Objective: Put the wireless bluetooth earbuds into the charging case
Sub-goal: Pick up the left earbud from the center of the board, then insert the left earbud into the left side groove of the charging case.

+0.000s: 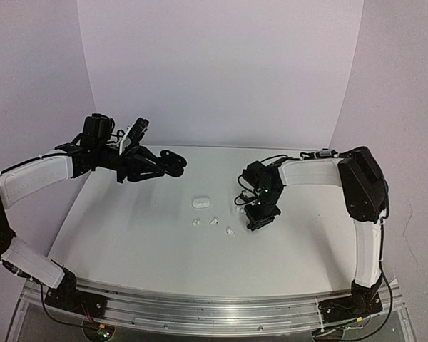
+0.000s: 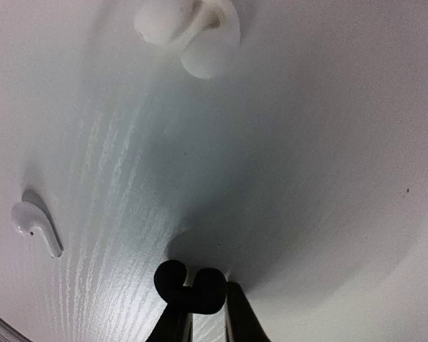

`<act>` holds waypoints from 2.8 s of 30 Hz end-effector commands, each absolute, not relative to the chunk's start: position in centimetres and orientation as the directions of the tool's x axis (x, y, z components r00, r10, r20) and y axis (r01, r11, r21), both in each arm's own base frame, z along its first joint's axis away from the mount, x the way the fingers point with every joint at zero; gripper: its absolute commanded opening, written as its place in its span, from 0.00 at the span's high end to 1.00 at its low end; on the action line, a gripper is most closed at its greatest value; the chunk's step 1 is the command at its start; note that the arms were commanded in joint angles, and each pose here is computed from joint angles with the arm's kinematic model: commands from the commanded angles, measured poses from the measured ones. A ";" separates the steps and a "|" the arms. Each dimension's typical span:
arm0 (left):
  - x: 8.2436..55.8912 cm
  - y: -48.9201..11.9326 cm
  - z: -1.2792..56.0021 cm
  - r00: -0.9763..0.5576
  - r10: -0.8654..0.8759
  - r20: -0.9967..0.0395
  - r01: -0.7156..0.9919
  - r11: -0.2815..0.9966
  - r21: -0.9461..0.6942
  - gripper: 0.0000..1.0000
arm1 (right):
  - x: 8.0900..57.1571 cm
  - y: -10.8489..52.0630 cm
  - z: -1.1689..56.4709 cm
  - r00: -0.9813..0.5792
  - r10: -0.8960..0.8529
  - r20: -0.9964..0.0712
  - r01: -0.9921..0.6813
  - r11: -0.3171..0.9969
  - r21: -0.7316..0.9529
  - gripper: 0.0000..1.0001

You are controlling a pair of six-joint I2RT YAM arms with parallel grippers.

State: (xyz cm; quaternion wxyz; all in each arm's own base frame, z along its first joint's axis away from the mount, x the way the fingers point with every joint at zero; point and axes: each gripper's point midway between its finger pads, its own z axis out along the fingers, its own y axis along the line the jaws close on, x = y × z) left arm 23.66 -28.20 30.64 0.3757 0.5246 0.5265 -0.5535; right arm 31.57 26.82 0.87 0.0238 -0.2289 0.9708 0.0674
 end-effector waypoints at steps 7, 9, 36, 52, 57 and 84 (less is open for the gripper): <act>23.8 -28.1 31.5 -0.115 0.117 -0.986 0.977 -0.167 -0.134 1.00 | 31.9 27.3 1.8 -0.904 -0.400 -0.154 -0.420 0.896 0.142 0.94; 23.8 -28.1 31.4 -0.114 0.118 -0.986 0.977 -0.166 -0.132 1.00 | 31.9 27.3 2.0 -0.902 -0.400 -0.162 -0.423 0.894 0.145 0.99; 26.5 -28.3 32.3 0.047 -0.033 -0.998 0.982 0.185 0.040 1.00 | 32.6 38.7 31.9 -0.632 -0.135 -0.763 -0.504 0.820 0.272 1.00; 27.2 -32.0 32.3 0.054 -0.077 -0.996 0.963 0.266 0.031 1.00 | 26.8 45.1 37.6 -0.502 -0.117 -0.857 -0.590 0.770 0.241 1.00; 27.0 -32.2 32.1 0.049 -0.058 -0.997 0.968 0.249 0.033 1.00 | 26.7 45.5 36.1 -0.492 -0.180 -0.852 -0.598 0.781 0.181 1.00; 25.7 -32.9 31.7 0.126 -0.004 -0.992 0.978 0.168 0.124 1.00 | 27.3 45.9 33.4 -0.448 -0.333 -0.830 -0.627 0.779 0.026 1.00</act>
